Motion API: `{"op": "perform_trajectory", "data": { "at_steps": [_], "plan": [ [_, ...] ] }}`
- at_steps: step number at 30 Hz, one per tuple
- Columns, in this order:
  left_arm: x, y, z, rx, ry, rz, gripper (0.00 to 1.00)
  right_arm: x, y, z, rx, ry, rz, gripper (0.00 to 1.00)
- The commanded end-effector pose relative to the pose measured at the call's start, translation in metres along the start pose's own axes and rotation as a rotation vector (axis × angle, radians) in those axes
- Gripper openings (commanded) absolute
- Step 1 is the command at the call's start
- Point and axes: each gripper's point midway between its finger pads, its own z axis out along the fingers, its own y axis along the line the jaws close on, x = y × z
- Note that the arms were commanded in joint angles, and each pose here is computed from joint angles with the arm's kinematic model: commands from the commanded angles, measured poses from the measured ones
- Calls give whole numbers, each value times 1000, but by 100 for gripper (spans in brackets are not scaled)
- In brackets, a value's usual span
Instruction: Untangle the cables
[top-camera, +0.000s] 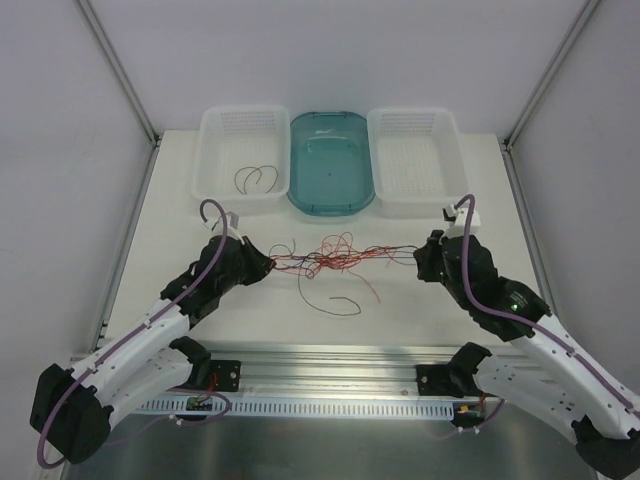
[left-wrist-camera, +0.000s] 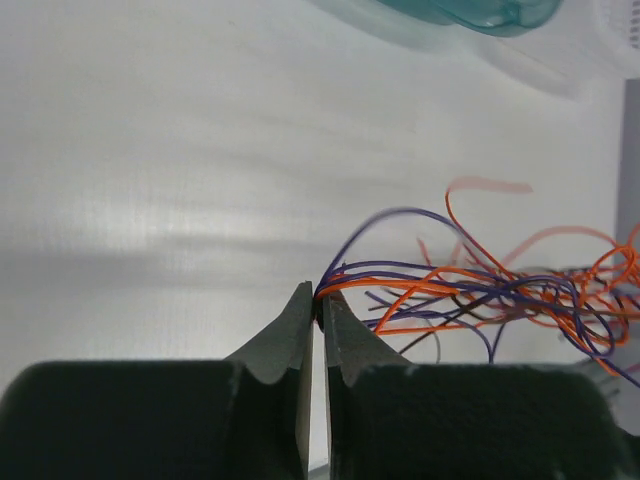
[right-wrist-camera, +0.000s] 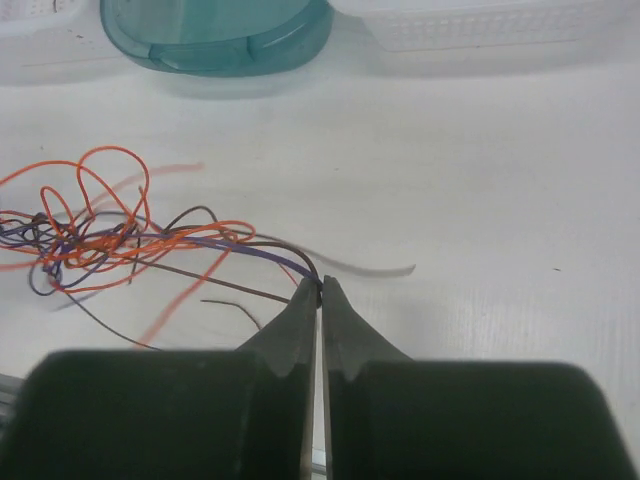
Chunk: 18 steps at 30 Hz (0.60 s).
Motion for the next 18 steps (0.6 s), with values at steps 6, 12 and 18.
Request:
{"op": "perform_trajectory", "data": {
  "at_steps": [6,12,18],
  "plan": [
    [-10,36,-16,-153,5,139,0,2,-44,-14,154,6,-85,2],
    [0,26,-16,-104,87,187,0,41,-26,10,89,153,-89,3],
    [-43,51,-52,-306,-78,218,0,27,-77,-5,332,102,-87,1]
  ]
}}
